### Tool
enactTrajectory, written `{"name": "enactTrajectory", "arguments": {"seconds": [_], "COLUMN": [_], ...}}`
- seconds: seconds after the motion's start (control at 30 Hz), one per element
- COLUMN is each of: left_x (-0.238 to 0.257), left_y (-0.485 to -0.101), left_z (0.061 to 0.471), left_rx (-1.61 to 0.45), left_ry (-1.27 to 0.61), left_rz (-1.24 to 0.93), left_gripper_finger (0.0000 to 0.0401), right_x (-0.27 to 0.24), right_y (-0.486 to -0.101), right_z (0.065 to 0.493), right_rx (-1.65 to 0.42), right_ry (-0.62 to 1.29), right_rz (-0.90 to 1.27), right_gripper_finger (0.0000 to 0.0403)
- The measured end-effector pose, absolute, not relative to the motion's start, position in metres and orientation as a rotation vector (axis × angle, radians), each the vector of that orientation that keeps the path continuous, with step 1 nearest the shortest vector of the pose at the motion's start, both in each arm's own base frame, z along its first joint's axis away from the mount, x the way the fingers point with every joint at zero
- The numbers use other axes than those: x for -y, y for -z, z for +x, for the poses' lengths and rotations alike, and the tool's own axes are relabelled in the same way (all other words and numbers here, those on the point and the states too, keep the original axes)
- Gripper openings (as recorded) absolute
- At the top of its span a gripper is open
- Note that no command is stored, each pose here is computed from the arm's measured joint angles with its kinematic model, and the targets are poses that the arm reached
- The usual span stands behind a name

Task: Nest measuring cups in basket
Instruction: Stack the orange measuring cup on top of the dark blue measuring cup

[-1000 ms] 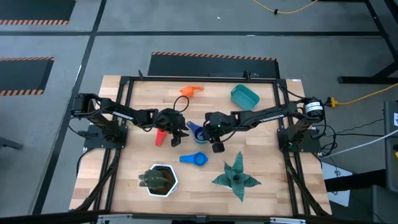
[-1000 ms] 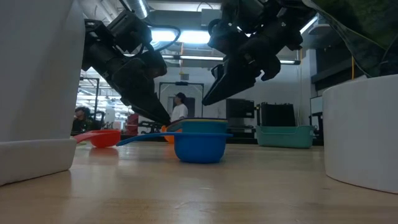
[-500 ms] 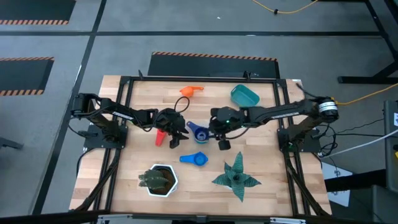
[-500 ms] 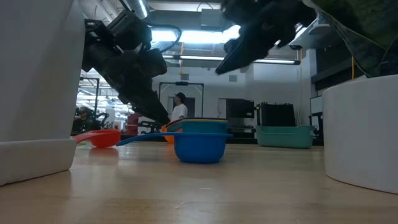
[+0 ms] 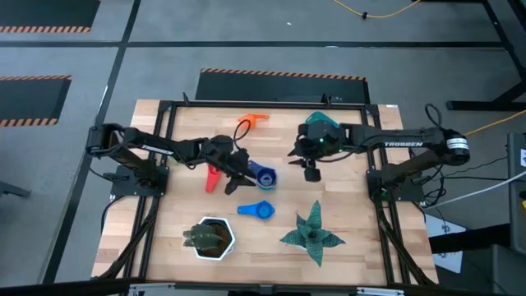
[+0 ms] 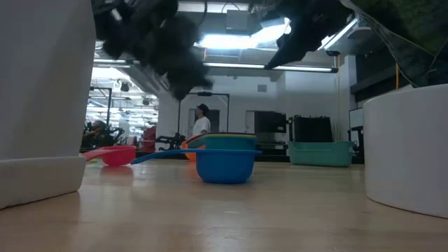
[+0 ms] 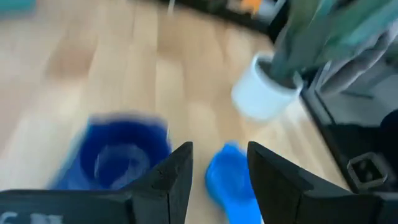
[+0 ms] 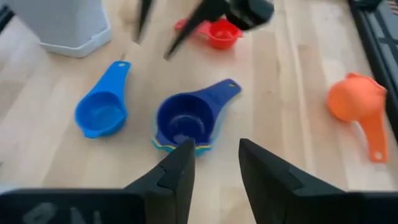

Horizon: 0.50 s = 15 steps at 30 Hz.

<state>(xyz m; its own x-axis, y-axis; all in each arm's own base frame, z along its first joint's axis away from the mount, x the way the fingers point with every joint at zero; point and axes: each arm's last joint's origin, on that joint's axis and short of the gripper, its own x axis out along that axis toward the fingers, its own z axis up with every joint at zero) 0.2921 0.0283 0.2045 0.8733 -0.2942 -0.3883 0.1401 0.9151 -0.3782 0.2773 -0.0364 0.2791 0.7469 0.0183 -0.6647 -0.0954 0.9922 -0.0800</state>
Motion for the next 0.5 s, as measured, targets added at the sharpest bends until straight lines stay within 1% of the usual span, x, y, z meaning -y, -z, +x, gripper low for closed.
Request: {"name": "enactTrajectory", "arguments": {"seconds": [0.27, 0.5], "left_x": [-0.055, -0.101], "left_y": [-0.266, -0.311], "left_z": [0.313, 0.31], "left_rx": [-0.321, -0.298], "left_ry": [0.222, 0.128], "left_rz": [-0.222, -0.167], "left_gripper_finger": [0.0146, 0.0146], "right_x": [0.052, 0.053], "right_y": [-0.274, -0.274], "right_z": [0.278, 0.278], "right_rx": [-0.747, -0.747], "right_ry": [-0.022, -0.02], "right_rz": [-0.086, -0.085], "right_gripper_finger": [0.0129, 0.0129]}}
